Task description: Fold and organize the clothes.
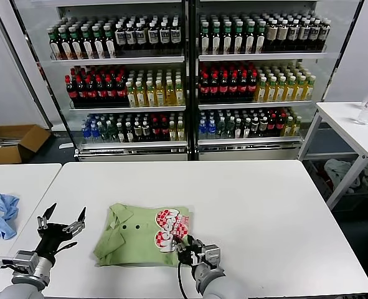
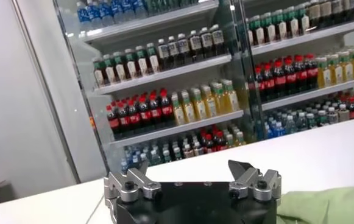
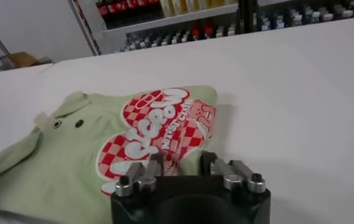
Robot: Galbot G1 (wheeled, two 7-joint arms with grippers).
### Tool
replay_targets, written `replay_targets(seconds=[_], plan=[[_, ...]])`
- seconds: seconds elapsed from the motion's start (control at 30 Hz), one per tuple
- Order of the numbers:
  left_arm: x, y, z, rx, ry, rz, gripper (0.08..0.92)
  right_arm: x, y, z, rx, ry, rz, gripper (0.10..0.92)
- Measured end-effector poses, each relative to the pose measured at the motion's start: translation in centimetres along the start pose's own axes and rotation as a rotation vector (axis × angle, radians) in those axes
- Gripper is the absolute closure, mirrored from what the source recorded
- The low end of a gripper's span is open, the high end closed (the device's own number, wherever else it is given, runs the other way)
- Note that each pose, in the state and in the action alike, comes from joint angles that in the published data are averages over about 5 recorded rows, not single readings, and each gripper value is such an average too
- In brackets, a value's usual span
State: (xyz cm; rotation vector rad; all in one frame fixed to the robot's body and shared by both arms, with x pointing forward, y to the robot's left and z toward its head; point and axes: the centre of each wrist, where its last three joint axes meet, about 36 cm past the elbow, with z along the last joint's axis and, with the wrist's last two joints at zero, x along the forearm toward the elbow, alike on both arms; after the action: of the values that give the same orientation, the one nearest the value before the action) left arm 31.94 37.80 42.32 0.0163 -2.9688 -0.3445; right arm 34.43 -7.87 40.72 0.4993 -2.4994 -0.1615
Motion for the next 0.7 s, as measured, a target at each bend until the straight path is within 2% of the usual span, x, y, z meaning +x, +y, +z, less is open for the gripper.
replay_targets(seconds=[0.27, 0.37, 0.7], plan=[[-0.2, 0.5, 0.5, -0.011, -0.005, -0.006, 0.177, 0.6, -1.3, -2.1, 0.034, -0.088, 0.012, 0.842], [-0.3, 0.6, 0.7, -0.014, -0.006, -0.007, 0.177, 1.2, -2.6, -3.2, 0.053, -0.124, 0.041, 0.899], [-0.4, 0.3, 1.4, -0.029, -0.034, 0.016, 0.177, 4.0, -7.8, -4.7, 0.094, -0.171, 0.214, 0.907]])
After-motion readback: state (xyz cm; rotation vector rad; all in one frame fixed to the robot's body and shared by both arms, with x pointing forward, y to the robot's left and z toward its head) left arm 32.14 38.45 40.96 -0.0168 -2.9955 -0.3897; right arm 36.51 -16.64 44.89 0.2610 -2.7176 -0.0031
